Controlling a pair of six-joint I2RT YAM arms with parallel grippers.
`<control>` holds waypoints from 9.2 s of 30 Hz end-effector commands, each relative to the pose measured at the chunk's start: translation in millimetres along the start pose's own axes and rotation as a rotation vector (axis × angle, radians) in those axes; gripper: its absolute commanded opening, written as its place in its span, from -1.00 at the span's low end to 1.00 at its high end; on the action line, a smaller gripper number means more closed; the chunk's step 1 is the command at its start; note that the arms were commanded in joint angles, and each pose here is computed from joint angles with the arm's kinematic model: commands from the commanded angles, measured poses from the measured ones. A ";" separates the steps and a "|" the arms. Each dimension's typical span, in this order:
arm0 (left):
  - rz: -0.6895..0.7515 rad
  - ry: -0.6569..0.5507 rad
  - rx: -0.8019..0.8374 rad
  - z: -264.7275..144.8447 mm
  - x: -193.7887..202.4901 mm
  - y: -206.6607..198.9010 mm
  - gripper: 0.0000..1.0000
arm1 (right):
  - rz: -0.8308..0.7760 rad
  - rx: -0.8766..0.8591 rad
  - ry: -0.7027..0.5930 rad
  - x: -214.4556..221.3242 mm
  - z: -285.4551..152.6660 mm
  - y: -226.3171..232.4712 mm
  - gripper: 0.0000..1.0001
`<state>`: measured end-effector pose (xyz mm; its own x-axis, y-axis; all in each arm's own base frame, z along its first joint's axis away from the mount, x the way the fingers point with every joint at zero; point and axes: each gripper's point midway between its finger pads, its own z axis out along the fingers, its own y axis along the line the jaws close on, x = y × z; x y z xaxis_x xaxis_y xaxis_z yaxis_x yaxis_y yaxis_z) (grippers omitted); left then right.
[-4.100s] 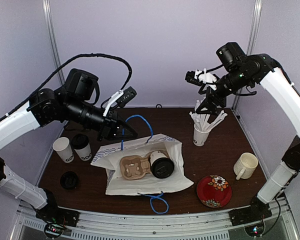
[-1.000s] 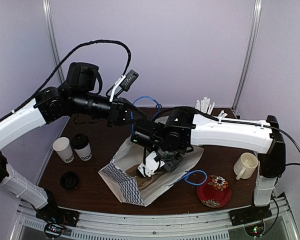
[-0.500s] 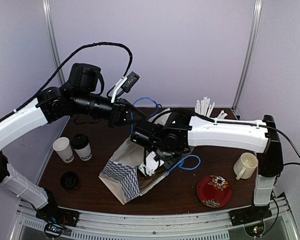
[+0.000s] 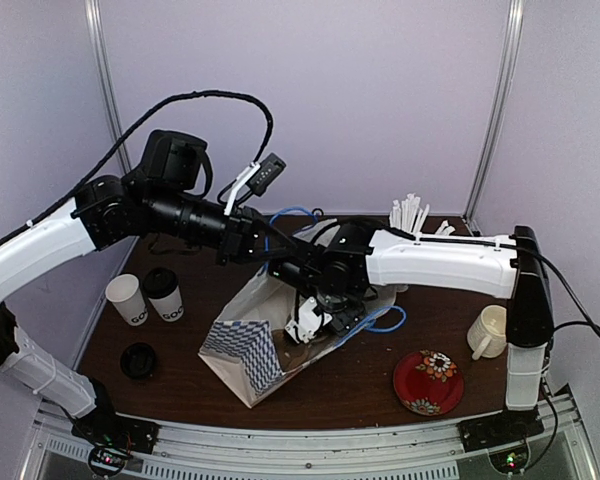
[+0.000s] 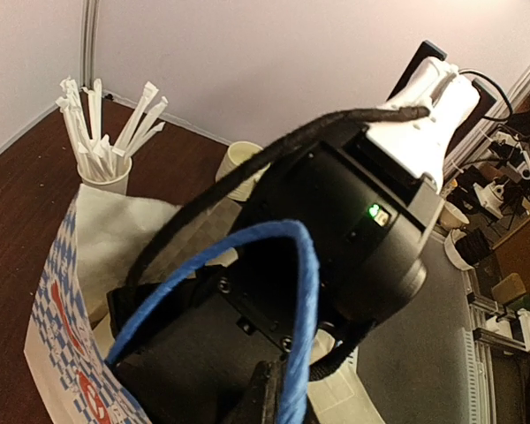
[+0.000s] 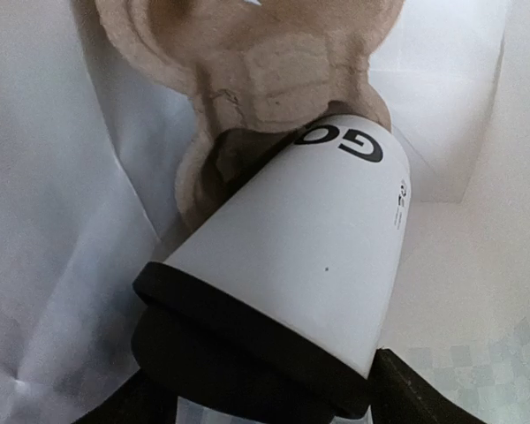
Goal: Pack the takeout coffee
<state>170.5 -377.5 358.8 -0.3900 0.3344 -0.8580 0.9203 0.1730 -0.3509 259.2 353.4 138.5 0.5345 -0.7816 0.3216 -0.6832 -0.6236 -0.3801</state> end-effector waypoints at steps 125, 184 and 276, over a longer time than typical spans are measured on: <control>0.249 -0.003 0.048 12.3 -11.0 0.7 -1.00 | 0.335 0.008 -0.265 0.3 -1.5 -28.0 0.99; 0.295 0.026 -0.001 12.8 -4.5 10.4 -1.00 | 0.401 -0.154 -0.383 -40.9 29.3 -20.2 0.38; 0.339 -0.039 -0.179 -20.1 -5.8 24.0 0.78 | 1.093 -0.201 -0.380 -29.9 10.1 -31.2 0.49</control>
<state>185.5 -356.3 364.0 -0.0750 0.3640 -0.9284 0.9814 0.1921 -0.0039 266.2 396.7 123.7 -0.2647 -0.8834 -0.3866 -0.9306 0.3392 -0.1379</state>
